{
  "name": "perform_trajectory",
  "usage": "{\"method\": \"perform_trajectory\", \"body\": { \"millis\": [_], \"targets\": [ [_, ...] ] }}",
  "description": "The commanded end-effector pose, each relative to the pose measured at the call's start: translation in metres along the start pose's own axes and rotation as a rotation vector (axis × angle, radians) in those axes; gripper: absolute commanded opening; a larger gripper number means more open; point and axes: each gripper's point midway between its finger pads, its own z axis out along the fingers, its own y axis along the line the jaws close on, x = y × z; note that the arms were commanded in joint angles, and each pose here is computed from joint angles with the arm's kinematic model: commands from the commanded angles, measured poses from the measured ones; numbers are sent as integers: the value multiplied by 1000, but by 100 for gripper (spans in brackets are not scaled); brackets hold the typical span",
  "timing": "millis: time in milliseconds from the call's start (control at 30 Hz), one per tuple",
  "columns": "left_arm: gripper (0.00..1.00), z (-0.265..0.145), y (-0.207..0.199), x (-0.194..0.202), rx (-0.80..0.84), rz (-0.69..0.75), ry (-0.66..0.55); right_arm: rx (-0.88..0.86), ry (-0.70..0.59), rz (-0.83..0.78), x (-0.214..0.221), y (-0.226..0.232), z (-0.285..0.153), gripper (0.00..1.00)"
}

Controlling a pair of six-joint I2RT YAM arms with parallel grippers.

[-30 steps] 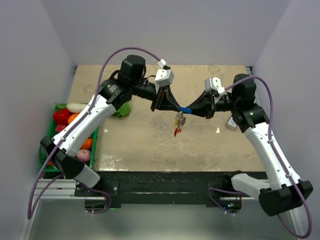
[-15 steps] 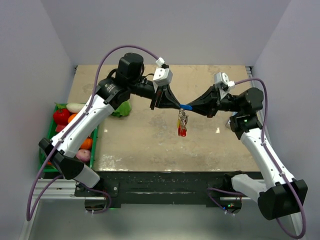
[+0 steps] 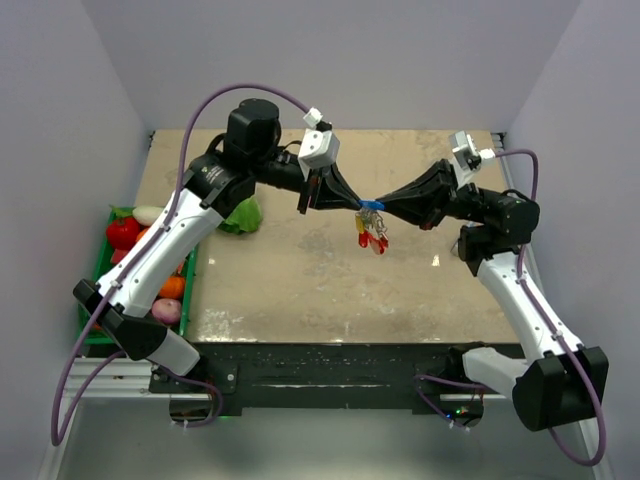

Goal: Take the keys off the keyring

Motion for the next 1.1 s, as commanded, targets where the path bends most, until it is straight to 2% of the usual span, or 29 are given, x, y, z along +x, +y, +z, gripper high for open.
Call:
{"method": "perform_trajectory", "body": {
  "millis": [0,400,1067],
  "targets": [
    [0,-3,1,-14,-8,48,-23,16,-125,-24,-28,3,3,0],
    [0,15,-3,-9,47,12,-22,-15,-167,28,-28,3,13,0],
    [0,25,6,-13,32,4,-23,2,-105,98,7,-10,25,0]
  ]
}}
